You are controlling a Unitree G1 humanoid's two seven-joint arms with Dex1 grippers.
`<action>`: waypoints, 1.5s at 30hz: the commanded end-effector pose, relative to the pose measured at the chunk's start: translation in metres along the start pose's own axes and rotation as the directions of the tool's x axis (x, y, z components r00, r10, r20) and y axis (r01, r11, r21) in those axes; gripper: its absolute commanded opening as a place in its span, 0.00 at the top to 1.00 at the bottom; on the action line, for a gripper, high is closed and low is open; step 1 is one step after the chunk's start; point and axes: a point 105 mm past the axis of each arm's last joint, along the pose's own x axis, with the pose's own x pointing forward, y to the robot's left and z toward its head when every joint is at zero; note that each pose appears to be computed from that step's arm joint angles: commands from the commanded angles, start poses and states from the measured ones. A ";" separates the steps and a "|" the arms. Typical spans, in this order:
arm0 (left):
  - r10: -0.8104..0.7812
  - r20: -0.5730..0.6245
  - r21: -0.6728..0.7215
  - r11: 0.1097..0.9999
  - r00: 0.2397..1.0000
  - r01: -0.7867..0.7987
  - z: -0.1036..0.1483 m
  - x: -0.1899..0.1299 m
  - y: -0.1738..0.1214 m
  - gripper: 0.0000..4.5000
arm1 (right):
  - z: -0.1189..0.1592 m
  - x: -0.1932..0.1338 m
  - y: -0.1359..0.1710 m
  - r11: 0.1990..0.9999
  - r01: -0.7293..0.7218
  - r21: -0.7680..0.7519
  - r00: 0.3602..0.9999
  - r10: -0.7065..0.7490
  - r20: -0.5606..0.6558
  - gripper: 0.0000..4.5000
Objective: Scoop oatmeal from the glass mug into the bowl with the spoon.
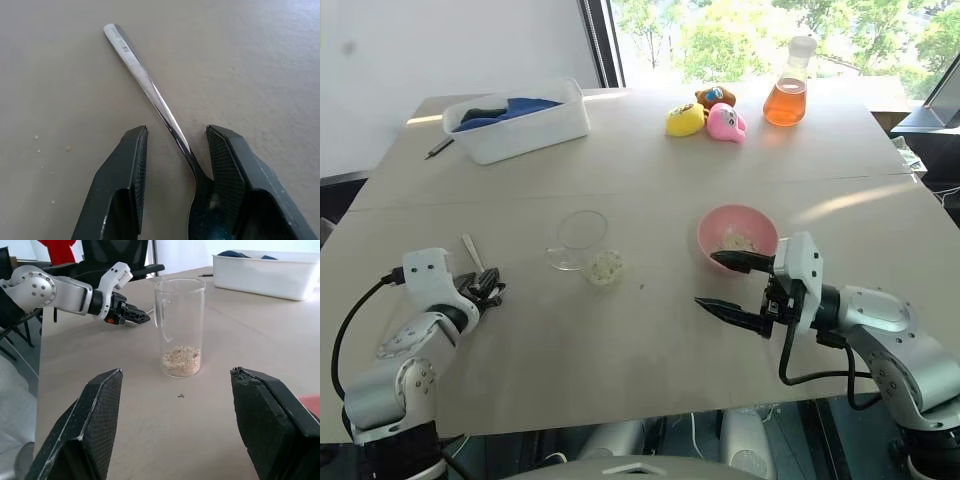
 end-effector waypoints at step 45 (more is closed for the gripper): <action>-0.933 0.278 0.673 0.359 0.229 0.646 0.197 -0.085 -0.151 1.00 | 0.130 0.051 -0.075 0.994 0.083 0.071 0.952 -0.100 0.289 0.23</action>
